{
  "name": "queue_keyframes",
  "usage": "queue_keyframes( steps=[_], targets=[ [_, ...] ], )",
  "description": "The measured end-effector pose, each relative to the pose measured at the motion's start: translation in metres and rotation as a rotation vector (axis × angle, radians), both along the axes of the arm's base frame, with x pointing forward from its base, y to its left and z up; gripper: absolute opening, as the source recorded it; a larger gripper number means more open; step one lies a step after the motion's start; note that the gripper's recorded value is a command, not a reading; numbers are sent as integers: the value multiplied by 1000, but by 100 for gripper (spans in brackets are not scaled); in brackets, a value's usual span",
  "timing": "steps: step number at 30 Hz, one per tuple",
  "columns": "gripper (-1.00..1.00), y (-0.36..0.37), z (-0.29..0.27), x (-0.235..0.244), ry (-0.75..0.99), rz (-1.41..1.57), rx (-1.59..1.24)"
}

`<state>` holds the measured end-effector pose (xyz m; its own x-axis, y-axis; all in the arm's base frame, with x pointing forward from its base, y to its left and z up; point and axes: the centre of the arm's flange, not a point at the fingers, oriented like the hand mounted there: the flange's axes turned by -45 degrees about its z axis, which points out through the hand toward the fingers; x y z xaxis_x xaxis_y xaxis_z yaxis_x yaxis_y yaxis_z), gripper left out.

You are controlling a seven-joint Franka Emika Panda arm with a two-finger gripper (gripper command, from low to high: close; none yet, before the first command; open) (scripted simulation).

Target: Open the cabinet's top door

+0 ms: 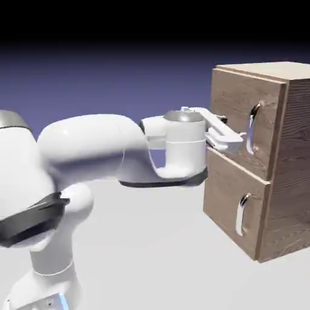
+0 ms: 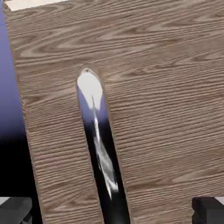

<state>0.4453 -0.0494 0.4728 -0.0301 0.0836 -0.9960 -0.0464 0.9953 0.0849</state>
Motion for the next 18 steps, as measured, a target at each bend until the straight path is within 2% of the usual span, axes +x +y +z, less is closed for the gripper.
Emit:
queue_keyframes(
  steps=[4,8,9,18],
  targets=[
    [0,-2,-11,8,-31,12,-84],
    [0,0,-10,49,-30,13,-82],
    [-100,1,-11,58,-30,12,-83],
    [-100,14,-10,33,-26,-80,-83]
  ],
)
